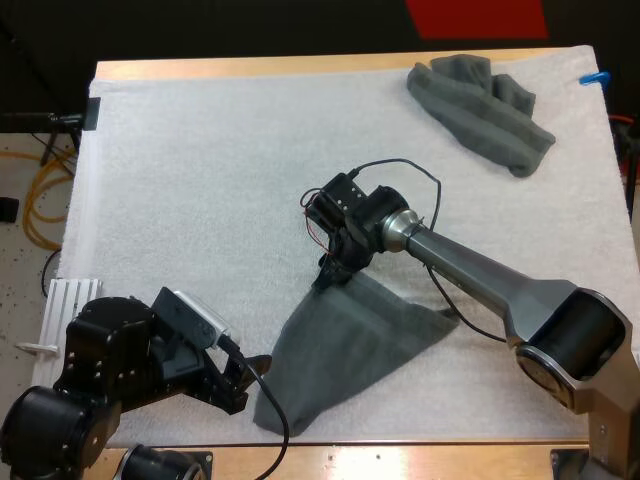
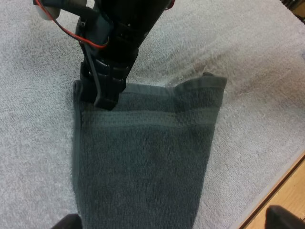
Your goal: Pick towel from pile fold and stack
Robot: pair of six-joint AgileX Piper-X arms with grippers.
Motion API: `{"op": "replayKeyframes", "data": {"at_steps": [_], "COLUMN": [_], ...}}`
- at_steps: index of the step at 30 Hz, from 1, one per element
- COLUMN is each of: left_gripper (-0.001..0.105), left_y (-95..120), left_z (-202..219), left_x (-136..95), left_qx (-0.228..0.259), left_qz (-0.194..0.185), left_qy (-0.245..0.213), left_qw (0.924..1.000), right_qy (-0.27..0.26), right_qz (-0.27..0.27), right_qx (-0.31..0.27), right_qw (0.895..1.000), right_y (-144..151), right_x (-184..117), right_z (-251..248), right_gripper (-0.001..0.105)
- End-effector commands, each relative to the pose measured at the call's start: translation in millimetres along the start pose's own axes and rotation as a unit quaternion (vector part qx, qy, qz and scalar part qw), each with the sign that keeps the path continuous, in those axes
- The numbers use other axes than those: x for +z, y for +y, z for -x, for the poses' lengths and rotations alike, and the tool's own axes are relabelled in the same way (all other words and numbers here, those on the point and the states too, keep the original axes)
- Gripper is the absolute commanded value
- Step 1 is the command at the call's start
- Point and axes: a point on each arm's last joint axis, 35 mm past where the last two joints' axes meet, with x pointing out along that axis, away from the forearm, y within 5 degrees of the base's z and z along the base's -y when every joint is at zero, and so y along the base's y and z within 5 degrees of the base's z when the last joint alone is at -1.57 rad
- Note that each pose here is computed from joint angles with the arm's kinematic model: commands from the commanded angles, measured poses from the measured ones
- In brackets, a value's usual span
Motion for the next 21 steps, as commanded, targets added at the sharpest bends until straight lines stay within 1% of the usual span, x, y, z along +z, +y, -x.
{"op": "replayKeyframes", "data": {"at_steps": [1, 6, 9, 12, 13, 14, 15, 18, 19, 21], "left_gripper": [0.072, 0.072, 0.072, 0.072, 0.072, 0.072, 0.072, 0.072, 0.072, 0.072], "left_y": [0.3, 0.3, 0.3, 0.3, 0.3, 0.3, 0.3, 0.3, 0.3, 0.3], "left_z": [-1.1, -1.1, -1.1, -1.1, -1.1, -1.1, -1.1, -1.1, -1.1, -1.1], "left_x": [0.3, 0.3, 0.3, 0.3, 0.3, 0.3, 0.3, 0.3, 0.3, 0.3], "left_qx": [0.001, 0.001, 0.001, 0.001, 0.001, 0.001, 0.001, 0.001, 0.001, 0.001], "left_qz": [0.003, 0.003, 0.003, 0.003, 0.003, 0.003, 0.003, 0.003, 0.002, -0.005], "left_qy": [0.007, 0.007, 0.007, 0.007, 0.007, 0.007, 0.007, 0.007, 0.007, 0.007], "left_qw": [1.0, 1.0, 1.0, 1.0, 1.0, 1.0, 1.0, 1.0, 1.0, 1.0], "right_qy": [-0.003, 0.0, 0.013, 0.016, 0.017, 0.019, 0.022, 0.057, 0.073, 0.086], "right_qz": [0.002, -0.014, -0.017, -0.017, -0.017, -0.016, -0.016, -0.015, -0.013, -0.019], "right_qx": [0.003, 0.034, 0.037, 0.038, 0.031, 0.022, 0.014, -0.067, -0.1, -0.13], "right_qw": [1.0, 0.999, 0.999, 0.999, 0.999, 0.999, 1.0, 0.996, 0.992, 0.988], "right_y": [-1.8, 0.1, 0.7, 0.8, 0.3, -0.5, -1.1, -8.2, -13.0, -21.8], "right_x": [1.5, -0.4, -3.1, -3.9, -3.6, -3.6, -3.8, -7.3, -9.8, -14.0], "right_z": [-0.4, -14.5, -19.6, -21.1, -21.1, -21.2, -21.2, -17.8, -14.8, -8.7], "right_gripper": [0.05, 0.05, 0.045, 0.025, 0.015, 0.004, 0.0, 0.0, 0.0, 0.0]}}
